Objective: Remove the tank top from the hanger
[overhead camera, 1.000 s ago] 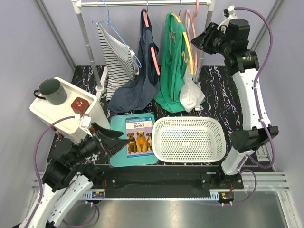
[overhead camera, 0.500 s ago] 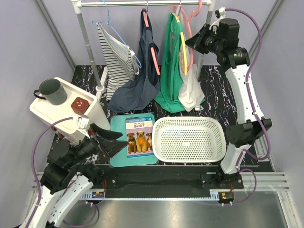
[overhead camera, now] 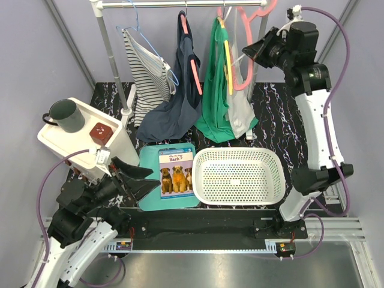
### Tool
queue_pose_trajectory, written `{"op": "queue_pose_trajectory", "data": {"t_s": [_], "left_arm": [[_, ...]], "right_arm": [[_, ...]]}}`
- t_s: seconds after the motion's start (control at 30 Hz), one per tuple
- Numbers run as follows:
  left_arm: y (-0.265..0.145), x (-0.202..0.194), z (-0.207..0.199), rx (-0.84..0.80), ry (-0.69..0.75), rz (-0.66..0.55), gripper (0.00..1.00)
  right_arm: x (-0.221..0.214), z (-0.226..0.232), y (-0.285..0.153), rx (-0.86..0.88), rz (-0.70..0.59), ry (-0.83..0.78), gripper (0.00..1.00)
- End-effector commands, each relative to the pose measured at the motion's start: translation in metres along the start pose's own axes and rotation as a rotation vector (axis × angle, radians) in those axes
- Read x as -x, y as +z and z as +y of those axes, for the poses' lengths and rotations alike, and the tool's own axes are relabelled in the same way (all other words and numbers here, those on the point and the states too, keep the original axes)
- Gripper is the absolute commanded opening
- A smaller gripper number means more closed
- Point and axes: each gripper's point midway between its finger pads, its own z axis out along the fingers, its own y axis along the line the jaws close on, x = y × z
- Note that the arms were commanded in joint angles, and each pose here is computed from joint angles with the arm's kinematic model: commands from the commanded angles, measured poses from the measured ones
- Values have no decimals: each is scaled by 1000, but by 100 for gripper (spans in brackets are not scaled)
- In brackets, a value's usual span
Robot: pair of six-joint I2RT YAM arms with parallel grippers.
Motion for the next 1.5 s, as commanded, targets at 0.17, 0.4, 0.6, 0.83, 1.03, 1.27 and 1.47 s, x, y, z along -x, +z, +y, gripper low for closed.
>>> {"op": "queue_pose_trajectory", "data": {"t_s": [0.17,0.4,0.6,0.83,1.03,1.27,1.47], "left_arm": [[-3,23,-33,-74,71,-8,99],[12,38,-49,-125,122,36,94],[39,64,-73,-236,102,14,93],[91,83,-127,-359,122,2,85],[142,91,-167,-294,322,-55,83],[206,110,-165,-117,569,-132,83],[255,95,-146,1,673,-61,74]], "right_arm": [[14,10,-83,-60,-63,-184,0],[-31,-11,-142,-92,7,-254,0],[-59,-9,-215,-75,-2,-261,0],[-84,3,-293,-26,-4,-253,0],[-115,0,-327,10,39,-257,0],[-140,4,-350,99,47,-269,0],[-149,11,-371,146,35,-268,0]]}}
